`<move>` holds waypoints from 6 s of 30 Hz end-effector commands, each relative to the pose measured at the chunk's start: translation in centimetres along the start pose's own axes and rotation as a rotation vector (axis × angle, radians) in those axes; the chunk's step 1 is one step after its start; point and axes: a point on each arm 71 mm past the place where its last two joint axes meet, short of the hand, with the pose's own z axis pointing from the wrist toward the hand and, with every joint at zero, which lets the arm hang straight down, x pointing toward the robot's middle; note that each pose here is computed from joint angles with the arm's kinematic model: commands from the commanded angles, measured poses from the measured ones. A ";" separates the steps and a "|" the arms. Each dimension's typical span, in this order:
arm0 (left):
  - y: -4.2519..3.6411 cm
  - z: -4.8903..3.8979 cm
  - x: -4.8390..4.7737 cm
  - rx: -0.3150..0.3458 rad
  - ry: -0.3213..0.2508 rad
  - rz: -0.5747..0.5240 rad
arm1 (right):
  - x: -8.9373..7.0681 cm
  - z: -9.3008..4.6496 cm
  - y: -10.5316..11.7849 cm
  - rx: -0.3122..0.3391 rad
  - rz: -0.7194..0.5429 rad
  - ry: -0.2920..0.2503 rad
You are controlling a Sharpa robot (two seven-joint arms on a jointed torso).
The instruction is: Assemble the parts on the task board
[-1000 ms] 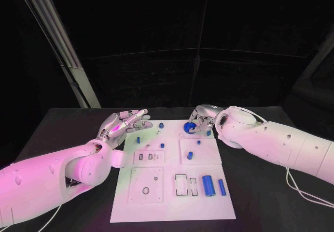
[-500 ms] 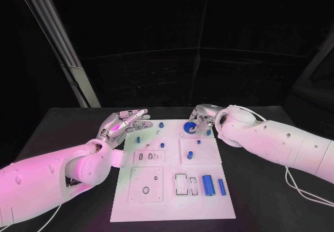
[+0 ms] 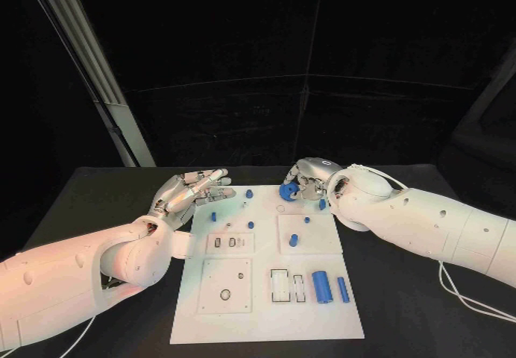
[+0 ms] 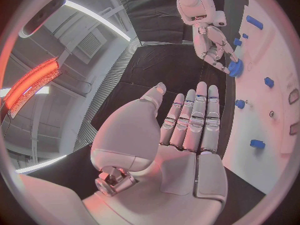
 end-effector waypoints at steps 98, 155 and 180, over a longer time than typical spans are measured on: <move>0.16 -0.19 -0.19 -0.019 0.001 -0.040 | -2.1 -5.1 -5.4 -0.065 0.305 -0.131; 0.60 -0.37 -0.37 -0.030 -0.002 -0.037 | 3.0 -5.0 -8.6 0.033 0.293 0.013; 0.60 -0.39 -0.40 -0.031 -0.002 -0.036 | 3.3 -4.7 -8.4 0.042 0.285 0.027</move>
